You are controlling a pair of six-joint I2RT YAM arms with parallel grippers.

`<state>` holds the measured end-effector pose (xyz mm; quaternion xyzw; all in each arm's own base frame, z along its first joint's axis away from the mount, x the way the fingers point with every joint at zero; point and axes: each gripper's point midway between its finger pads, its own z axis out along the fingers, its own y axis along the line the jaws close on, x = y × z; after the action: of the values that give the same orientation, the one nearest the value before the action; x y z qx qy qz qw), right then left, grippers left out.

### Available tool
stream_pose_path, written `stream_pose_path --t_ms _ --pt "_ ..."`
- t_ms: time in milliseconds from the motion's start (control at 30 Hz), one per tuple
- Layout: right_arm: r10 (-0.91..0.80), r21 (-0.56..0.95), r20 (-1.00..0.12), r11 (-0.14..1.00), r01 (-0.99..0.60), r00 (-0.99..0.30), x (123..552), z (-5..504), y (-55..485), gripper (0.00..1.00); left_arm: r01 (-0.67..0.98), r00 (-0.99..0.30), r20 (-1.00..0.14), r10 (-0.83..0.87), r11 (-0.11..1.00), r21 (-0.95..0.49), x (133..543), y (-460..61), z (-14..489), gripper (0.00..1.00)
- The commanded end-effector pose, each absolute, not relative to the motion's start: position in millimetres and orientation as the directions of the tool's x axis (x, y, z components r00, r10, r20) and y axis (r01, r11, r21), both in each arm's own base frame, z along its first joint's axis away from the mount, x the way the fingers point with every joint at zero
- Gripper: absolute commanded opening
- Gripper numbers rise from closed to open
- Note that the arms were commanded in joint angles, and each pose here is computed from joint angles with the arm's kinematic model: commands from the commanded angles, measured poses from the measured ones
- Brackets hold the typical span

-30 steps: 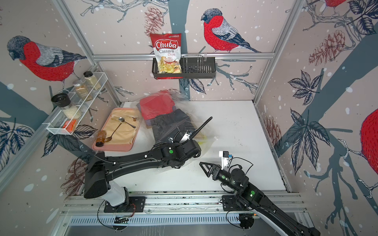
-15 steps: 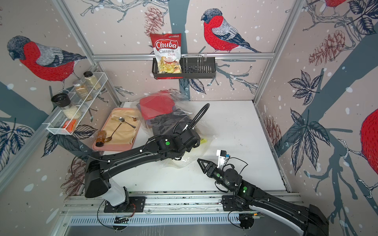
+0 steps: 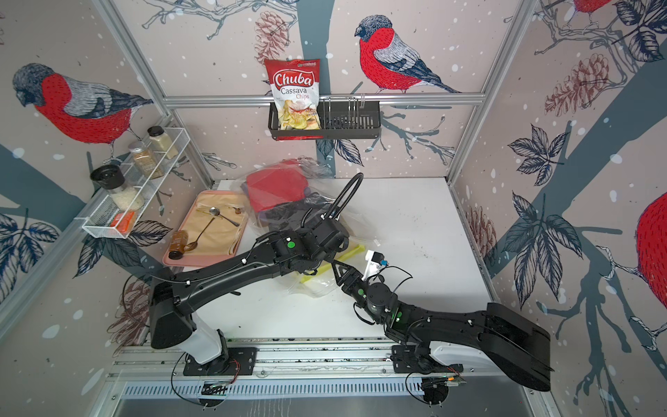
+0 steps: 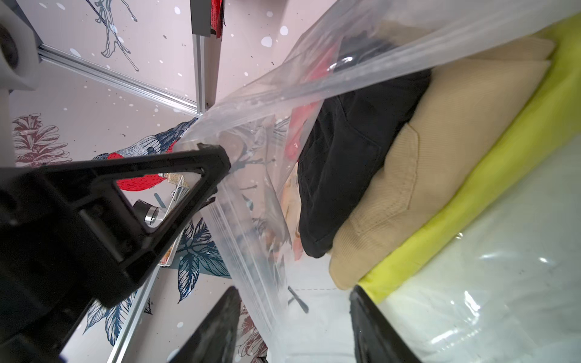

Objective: Take the trousers out of the vacuum bag
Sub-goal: Open the vacuum bag at the center of the board, then take out the trousers from the vacuum bag.

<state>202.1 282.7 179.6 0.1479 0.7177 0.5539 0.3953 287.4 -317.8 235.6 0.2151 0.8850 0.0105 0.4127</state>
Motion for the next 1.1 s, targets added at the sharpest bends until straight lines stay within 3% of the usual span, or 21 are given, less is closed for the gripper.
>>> stream_pose_path --t_ms 0,567,1067 --pt "0.698 0.933 -0.359 0.256 -0.253 -0.620 209.3 204.5 294.1 0.55 0.375 -0.568 -0.723 0.393 0.906 0.197 288.5 -314.8 240.7 0.00" --pt "0.739 0.953 -0.304 0.229 -0.200 -0.601 245.7 176.6 334.3 0.50 0.380 -0.567 -0.727 0.386 0.906 0.185 292.1 -314.7 247.9 0.00" --pt "0.762 0.966 -0.232 0.253 -0.052 -0.605 285.8 136.4 337.0 0.58 0.388 -0.563 -0.734 0.380 0.906 0.171 293.0 -317.0 249.7 0.00"
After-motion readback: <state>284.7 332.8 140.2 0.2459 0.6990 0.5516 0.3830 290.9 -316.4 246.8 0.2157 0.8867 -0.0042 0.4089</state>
